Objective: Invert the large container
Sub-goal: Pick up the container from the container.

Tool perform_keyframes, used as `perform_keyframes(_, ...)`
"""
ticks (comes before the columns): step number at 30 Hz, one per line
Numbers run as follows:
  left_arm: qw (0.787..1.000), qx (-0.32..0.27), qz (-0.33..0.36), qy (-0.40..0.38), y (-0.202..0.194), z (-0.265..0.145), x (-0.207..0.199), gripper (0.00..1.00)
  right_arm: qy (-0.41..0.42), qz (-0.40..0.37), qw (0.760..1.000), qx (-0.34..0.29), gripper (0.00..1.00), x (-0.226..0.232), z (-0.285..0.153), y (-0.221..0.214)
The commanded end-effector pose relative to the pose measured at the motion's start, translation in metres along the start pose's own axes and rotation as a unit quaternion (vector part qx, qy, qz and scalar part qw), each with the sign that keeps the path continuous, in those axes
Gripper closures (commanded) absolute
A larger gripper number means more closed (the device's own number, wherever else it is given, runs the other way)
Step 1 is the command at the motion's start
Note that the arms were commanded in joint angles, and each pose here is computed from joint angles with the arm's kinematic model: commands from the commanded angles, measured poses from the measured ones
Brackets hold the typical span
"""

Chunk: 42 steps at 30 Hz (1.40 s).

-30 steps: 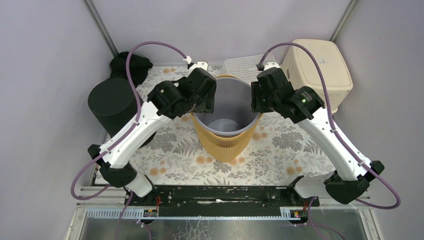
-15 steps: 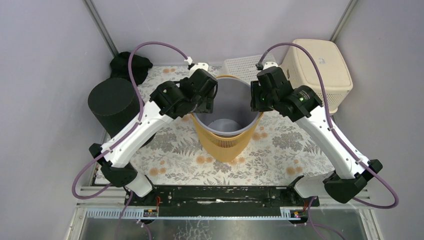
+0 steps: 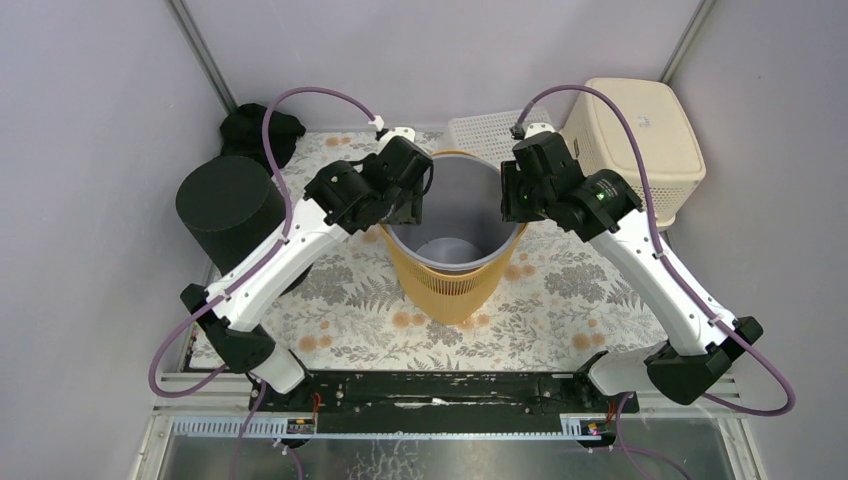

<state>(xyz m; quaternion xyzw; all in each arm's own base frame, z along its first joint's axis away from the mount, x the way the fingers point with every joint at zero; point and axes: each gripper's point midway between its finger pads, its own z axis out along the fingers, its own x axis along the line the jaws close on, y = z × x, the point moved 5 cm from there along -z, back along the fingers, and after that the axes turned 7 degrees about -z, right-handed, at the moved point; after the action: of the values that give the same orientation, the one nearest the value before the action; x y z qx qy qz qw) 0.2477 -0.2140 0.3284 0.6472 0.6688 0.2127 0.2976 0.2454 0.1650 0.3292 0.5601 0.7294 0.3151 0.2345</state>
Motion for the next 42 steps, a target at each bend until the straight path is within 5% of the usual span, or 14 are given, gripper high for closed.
perform_keyframes(1,0.999,-0.005,-0.012,-0.036,0.005,0.008,-0.011,0.40,0.006,-0.006,1.000,-0.003,0.57,0.000,0.003,0.003)
perform_keyframes(4,0.999,-0.005,-0.014,-0.040,0.007,0.009,-0.011,0.53,0.006,-0.008,1.000,0.000,0.60,0.001,0.005,0.003)
perform_keyframes(11,0.999,-0.019,-0.017,-0.044,0.020,0.005,-0.014,0.79,0.009,-0.010,1.000,-0.007,0.84,0.003,0.006,0.011)
perform_keyframes(19,0.997,-0.057,-0.036,-0.046,0.048,0.006,-0.004,0.84,0.029,-0.024,0.999,-0.026,0.97,0.017,0.021,0.036)
perform_keyframes(42,0.985,-0.123,-0.121,-0.003,0.124,0.051,0.081,0.91,0.103,-0.025,0.989,-0.101,1.00,0.079,0.107,0.125)
